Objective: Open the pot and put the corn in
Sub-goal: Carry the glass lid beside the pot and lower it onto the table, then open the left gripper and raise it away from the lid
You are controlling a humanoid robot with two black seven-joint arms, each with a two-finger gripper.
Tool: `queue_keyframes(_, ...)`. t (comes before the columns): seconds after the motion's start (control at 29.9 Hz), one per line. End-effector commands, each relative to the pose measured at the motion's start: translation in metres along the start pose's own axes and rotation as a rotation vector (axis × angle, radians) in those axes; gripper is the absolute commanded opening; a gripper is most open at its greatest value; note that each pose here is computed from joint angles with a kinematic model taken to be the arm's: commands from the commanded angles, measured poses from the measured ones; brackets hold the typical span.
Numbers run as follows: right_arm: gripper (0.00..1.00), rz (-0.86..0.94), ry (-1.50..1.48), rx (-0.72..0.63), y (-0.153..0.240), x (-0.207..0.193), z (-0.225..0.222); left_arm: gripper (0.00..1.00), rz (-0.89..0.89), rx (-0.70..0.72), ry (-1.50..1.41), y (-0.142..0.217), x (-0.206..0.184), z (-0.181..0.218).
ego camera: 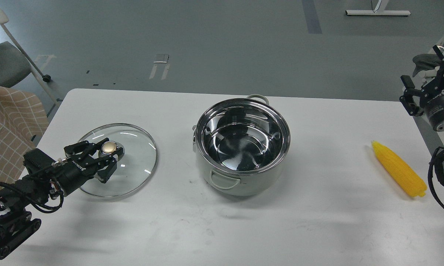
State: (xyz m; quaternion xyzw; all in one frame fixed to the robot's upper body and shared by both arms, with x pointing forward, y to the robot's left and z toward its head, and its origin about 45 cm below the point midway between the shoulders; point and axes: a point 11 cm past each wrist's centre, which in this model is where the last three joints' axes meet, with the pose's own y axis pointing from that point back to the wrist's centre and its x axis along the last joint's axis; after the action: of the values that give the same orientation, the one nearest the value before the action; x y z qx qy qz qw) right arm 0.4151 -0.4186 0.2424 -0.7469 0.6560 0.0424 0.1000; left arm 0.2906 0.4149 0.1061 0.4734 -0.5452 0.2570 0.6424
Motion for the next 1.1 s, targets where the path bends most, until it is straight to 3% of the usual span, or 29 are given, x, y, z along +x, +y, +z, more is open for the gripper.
queue_keyframes(0.0,1.00,-0.001,0.000,0.000,0.000,0.000,0.000,0.39,0.000,0.000,0.000,0.000,0.000,0.000)
queue_keyframes(0.1,1.00,-0.001,0.000,0.000,0.000,0.000,0.000,0.54,-0.001,0.001,0.005,0.000,-0.002,0.001)
queue_keyframes(0.43,1.00,0.002,0.000,-0.003,0.001,0.001,0.001,0.56,-0.009,0.010,0.018,-0.002,-0.008,0.002)
queue_keyframes(0.6,1.00,0.003,0.001,-0.003,0.002,0.002,0.000,0.81,0.021,0.018,0.027,-0.006,0.001,0.000)
queue_keyframes(0.67,1.00,0.002,0.004,-0.002,0.002,0.003,-0.001,0.83,0.052,0.037,0.050,-0.008,0.010,-0.005)
queue_keyframes(0.74,1.00,-0.002,0.008,0.001,0.002,0.003,-0.004,0.85,0.124,0.070,0.119,-0.012,0.028,-0.011)
queue_keyframes(0.8,1.00,-0.009,0.017,0.012,0.000,0.003,-0.011,0.87,0.260,0.085,0.170,-0.018,0.081,-0.027)
queue_keyframes(0.94,1.00,-0.027,0.077,0.020,0.001,0.008,-0.028,0.87,0.341,0.085,0.269,-0.021,0.126,-0.038)
queue_keyframes(1.07,1.00,-0.137,0.394,-0.044,0.005,0.012,-0.043,0.88,0.416,0.041,0.523,-0.039,0.184,-0.046)
